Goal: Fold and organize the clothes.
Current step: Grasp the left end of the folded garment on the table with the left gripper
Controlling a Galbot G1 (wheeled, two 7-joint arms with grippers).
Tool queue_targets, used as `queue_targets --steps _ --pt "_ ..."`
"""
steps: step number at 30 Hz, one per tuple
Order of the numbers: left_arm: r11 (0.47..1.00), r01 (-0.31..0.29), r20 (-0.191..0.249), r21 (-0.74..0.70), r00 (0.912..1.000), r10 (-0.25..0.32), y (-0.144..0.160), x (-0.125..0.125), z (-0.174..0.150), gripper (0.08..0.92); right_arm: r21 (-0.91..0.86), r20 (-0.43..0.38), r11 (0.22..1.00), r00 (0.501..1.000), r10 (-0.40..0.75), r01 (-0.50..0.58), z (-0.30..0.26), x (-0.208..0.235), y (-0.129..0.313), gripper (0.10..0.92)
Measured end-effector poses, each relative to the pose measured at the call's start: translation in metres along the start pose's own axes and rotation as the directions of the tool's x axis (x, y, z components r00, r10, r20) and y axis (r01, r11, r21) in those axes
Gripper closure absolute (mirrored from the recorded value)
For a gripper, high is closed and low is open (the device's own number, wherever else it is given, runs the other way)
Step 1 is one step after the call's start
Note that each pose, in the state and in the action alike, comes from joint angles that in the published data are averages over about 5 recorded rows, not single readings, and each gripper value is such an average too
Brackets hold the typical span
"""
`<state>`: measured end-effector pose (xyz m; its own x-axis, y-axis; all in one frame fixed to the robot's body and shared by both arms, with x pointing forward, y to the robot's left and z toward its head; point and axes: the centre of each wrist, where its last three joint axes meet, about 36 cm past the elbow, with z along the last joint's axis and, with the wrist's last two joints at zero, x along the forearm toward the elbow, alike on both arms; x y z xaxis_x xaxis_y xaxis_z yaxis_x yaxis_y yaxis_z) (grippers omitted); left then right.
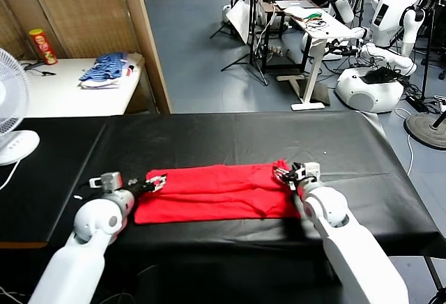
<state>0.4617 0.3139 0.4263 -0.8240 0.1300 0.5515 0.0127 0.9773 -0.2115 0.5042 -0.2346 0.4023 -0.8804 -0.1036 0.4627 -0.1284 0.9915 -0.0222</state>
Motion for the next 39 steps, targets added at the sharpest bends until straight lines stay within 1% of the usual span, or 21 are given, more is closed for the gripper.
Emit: queue_targets --steps 2,4,5,6,8,10,12,14,17,18,19,20,21,22,24,25,27,28,33,36,39 --pt "1.0 0.014 0.017 -0.01 0.9998 -0.014 0.001 -0.004 0.003 0.658 0.004 0.019 1.0 1.0 0.018 -0.018 0.004 -0.001 0.005 0.75" --pt "0.999 0.031 0.04 -0.035 0.9987 -0.03 0.001 -0.008 0.007 0.758 0.006 0.037 0.999 0.999 0.036 -0.036 0.009 -0.001 0.009 0.838" --pt "0.998 0.041 0.053 -0.051 0.9979 -0.038 0.001 -0.009 0.009 0.805 0.004 0.045 0.999 0.998 0.042 -0.043 0.011 -0.001 0.012 0.862" --pt "0.996 0.051 0.065 -0.068 0.9968 -0.046 0.001 -0.011 0.011 0.835 0.003 0.051 0.999 0.998 0.047 -0.047 0.013 0.0 0.014 0.886" --pt "0.992 0.07 0.084 -0.101 0.9945 -0.062 0.001 -0.014 0.013 0.861 0.001 0.059 0.999 0.997 0.05 -0.05 0.017 0.001 0.017 0.89" --pt "0.989 0.08 0.101 -0.124 0.9926 -0.068 0.0 -0.016 0.014 0.86 0.0 0.063 0.999 0.997 0.048 -0.048 0.019 0.003 0.018 0.888" --pt "0.987 0.08 0.117 -0.138 0.9911 -0.064 -0.001 -0.018 0.013 0.842 0.001 0.064 0.999 0.997 0.038 -0.038 0.021 0.006 0.017 0.881" --pt "0.987 0.071 0.132 -0.145 0.9899 -0.052 -0.003 -0.019 0.011 0.787 0.004 0.063 1.0 0.998 0.024 -0.024 0.022 0.01 0.014 0.844" --pt "0.986 0.058 0.147 -0.153 0.9885 -0.035 -0.003 -0.018 0.006 0.642 0.012 0.059 1.0 0.998 0.006 -0.007 0.023 0.017 0.01 0.707" --pt "0.986 0.055 0.151 -0.156 0.9881 -0.031 -0.003 -0.017 0.005 0.592 0.014 0.059 1.0 0.998 0.003 -0.003 0.022 0.02 0.008 0.64" --pt "0.986 0.053 0.154 -0.158 0.9877 -0.028 -0.003 -0.016 0.003 0.525 0.017 0.06 1.0 0.998 0.001 -0.002 0.022 0.023 0.007 0.589" --pt "0.986 0.051 0.157 -0.159 0.9873 -0.026 -0.002 -0.015 0.001 0.475 0.019 0.062 1.0 0.998 -0.001 0.0 0.021 0.026 0.005 0.539" --pt "0.986 0.049 0.158 -0.159 0.9871 -0.023 -0.002 -0.013 0.0 0.424 0.021 0.064 1.0 0.998 -0.002 0.001 0.02 0.03 0.003 0.472" --pt "0.986 0.048 0.159 -0.159 0.987 -0.022 -0.001 -0.012 -0.001 0.361 0.022 0.066 1.0 0.998 -0.004 0.002 0.02 0.033 0.002 0.422" --pt "0.987 0.045 0.159 -0.157 0.987 -0.02 0.001 -0.008 -0.002 0.278 0.024 0.072 1.0 0.997 -0.007 0.005 0.018 0.04 -0.001 0.321" --pt "0.987 0.043 0.159 -0.155 0.9871 -0.018 0.003 -0.006 -0.003 0.241 0.024 0.075 1.0 0.997 -0.008 0.007 0.017 0.044 -0.002 0.285" --pt "0.989 0.037 0.158 -0.145 0.9874 -0.014 0.006 0.0 -0.004 0.214 0.025 0.081 1.0 0.997 -0.011 0.009 0.016 0.051 -0.004 0.24" --pt "0.99 0.031 0.156 -0.136 0.9877 -0.01 0.007 0.003 -0.004 0.206 0.026 0.084 1.0 0.996 -0.013 0.011 0.015 0.055 -0.004 0.232" --pt "0.996 0.006 0.155 -0.087 0.9879 0.008 0.011 0.019 0.001 0.202 0.021 0.101 0.999 0.994 -0.036 0.034 0.012 0.07 -0.002 0.225" --pt "0.998 0.003 0.156 -0.069 0.9877 0.008 0.01 0.029 0.01 0.201 0.01 0.11 0.998 0.992 -0.057 0.056 0.009 0.079 0.001 0.224" --pt "0.999 0.009 0.145 -0.049 0.9894 -0.002 0.011 0.034 0.023 0.201 0.004 0.125 0.997 0.99 -0.073 0.073 0.005 0.089 0.003 0.224"
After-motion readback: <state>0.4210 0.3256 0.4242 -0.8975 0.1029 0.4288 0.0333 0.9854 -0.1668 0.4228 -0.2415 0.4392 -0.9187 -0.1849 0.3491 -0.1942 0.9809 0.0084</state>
